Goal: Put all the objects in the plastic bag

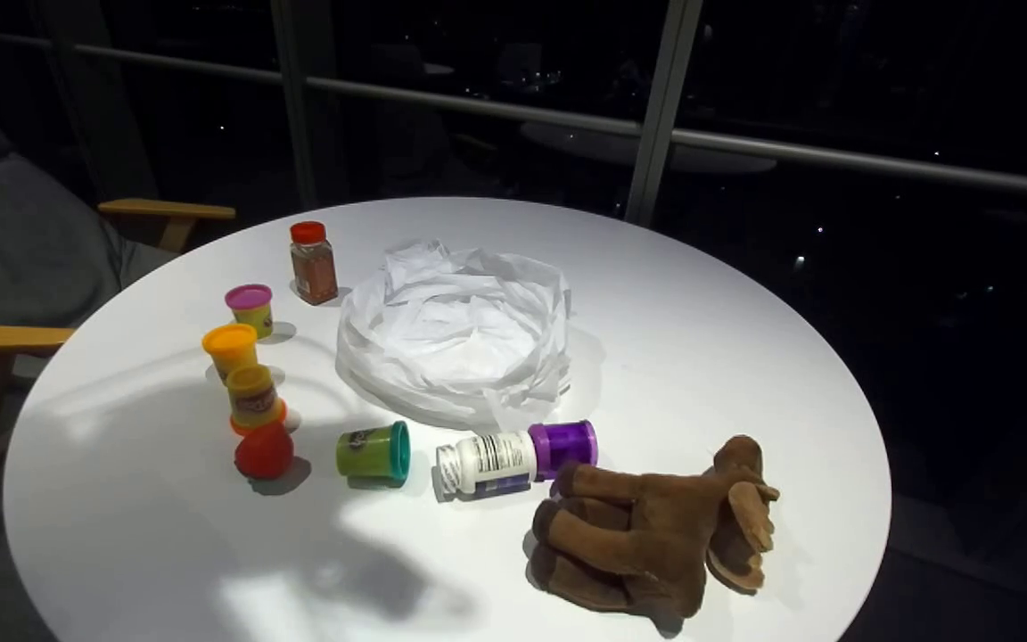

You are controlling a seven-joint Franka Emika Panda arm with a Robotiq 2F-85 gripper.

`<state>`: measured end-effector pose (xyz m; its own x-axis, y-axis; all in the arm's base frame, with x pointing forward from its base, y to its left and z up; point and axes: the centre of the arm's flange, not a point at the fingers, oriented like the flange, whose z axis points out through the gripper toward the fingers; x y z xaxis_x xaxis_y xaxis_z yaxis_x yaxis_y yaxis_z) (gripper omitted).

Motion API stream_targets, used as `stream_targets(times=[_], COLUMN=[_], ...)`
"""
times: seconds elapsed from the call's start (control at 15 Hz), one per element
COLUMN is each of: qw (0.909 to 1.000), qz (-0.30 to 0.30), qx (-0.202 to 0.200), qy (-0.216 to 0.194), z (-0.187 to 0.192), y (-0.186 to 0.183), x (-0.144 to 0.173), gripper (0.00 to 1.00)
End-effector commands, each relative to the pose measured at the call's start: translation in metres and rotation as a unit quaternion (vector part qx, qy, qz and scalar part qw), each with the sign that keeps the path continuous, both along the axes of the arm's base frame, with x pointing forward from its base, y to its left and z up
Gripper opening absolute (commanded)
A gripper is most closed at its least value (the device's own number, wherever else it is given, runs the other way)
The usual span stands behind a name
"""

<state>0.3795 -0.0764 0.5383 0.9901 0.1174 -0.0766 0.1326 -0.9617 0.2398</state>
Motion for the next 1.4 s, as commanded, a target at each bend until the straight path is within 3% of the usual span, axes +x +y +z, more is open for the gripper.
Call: stream_targets(times=[0.0,0.4,0.6,0.93,1.13,1.33], qw=[0.9993,0.9879,0.9809,0.9772,0.9819,0.9885], qz=[0.028,0.112,0.146,0.161,0.131,0.107], qx=[0.001,0.007,0.015,0.073,0.088,0.087], qy=[0.025,0.108,0.128,0.118,0.104,0.062], z=[-0.018,-0.100,-0.141,-0.195,-0.231,-0.270], y=[0.049,0.175,0.234,0.312,0.345,0.371], x=[0.056,0.130,0.162,0.202,0.211,0.217], gripper=[1.00,1.00,1.00,1.00,1.00,1.00])
